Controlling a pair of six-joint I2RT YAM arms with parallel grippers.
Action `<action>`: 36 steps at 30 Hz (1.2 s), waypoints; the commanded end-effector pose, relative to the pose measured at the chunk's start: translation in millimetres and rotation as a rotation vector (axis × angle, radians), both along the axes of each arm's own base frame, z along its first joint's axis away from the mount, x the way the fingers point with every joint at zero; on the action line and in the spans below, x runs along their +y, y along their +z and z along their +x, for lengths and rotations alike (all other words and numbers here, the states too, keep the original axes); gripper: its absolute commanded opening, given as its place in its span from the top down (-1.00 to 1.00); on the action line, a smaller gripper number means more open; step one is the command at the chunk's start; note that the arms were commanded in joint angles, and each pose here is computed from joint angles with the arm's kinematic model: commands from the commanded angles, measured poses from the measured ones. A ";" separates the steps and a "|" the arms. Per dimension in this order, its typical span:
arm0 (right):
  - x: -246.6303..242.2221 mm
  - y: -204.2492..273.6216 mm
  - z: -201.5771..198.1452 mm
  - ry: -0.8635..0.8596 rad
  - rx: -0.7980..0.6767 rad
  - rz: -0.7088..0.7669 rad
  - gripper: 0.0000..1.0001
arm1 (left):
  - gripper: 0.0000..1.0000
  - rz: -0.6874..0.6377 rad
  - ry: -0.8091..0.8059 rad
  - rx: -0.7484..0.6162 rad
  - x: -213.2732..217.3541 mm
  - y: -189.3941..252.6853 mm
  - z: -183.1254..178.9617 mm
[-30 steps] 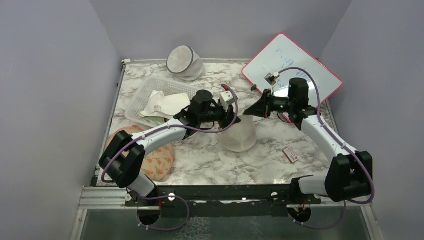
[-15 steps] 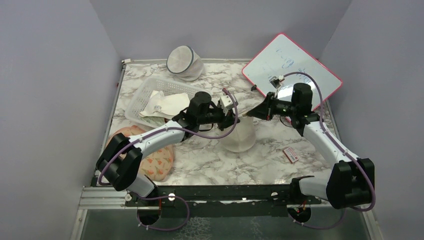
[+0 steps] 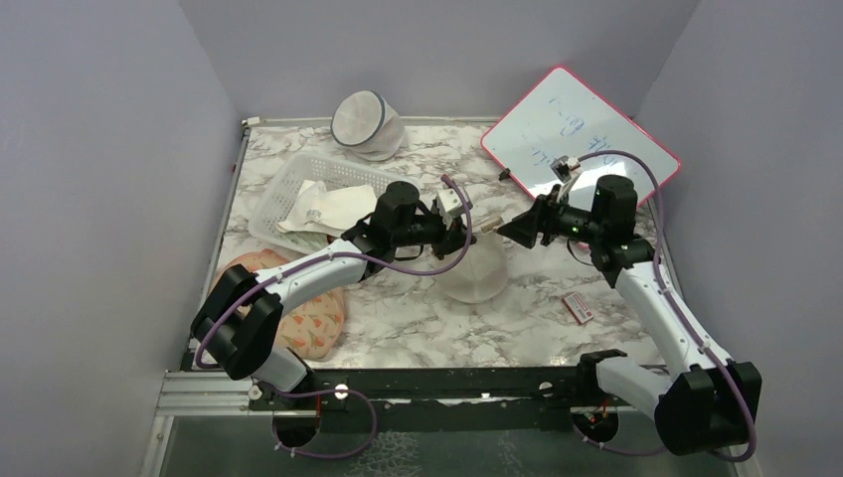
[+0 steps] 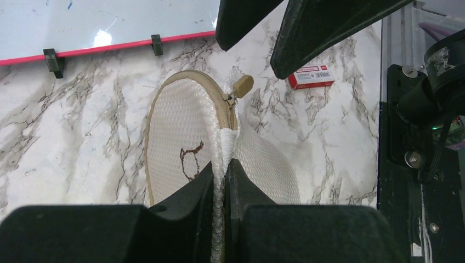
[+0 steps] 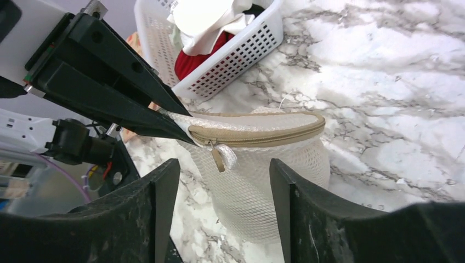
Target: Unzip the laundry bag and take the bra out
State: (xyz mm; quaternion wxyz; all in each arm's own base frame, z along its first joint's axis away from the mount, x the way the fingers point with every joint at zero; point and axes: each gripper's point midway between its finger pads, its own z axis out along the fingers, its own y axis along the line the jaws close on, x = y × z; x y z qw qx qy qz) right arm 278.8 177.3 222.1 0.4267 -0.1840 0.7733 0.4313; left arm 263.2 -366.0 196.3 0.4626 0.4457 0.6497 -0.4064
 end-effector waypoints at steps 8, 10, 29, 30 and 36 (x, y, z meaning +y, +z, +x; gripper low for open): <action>22.0 45.5 -18.4 0.261 -0.149 0.137 -0.20 | 1.00 -0.060 -0.077 -0.034 -6.9 21.8 -10.6; 22.9 39.8 -17.8 0.266 -0.151 0.144 -0.10 | 1.00 -0.061 -0.081 -0.030 -7.0 21.6 -11.7; 19.2 -0.1 -26.7 0.213 -0.054 0.135 0.33 | 1.00 -0.074 -0.103 0.012 -12.3 19.6 -14.2; 18.8 1.3 -24.6 0.205 -0.058 0.131 0.34 | 1.00 -0.076 -0.104 0.013 -12.6 20.0 -14.4; 18.2 4.3 -15.3 0.182 -0.048 0.122 0.49 | 1.00 -0.082 -0.108 0.012 -12.4 22.7 -15.7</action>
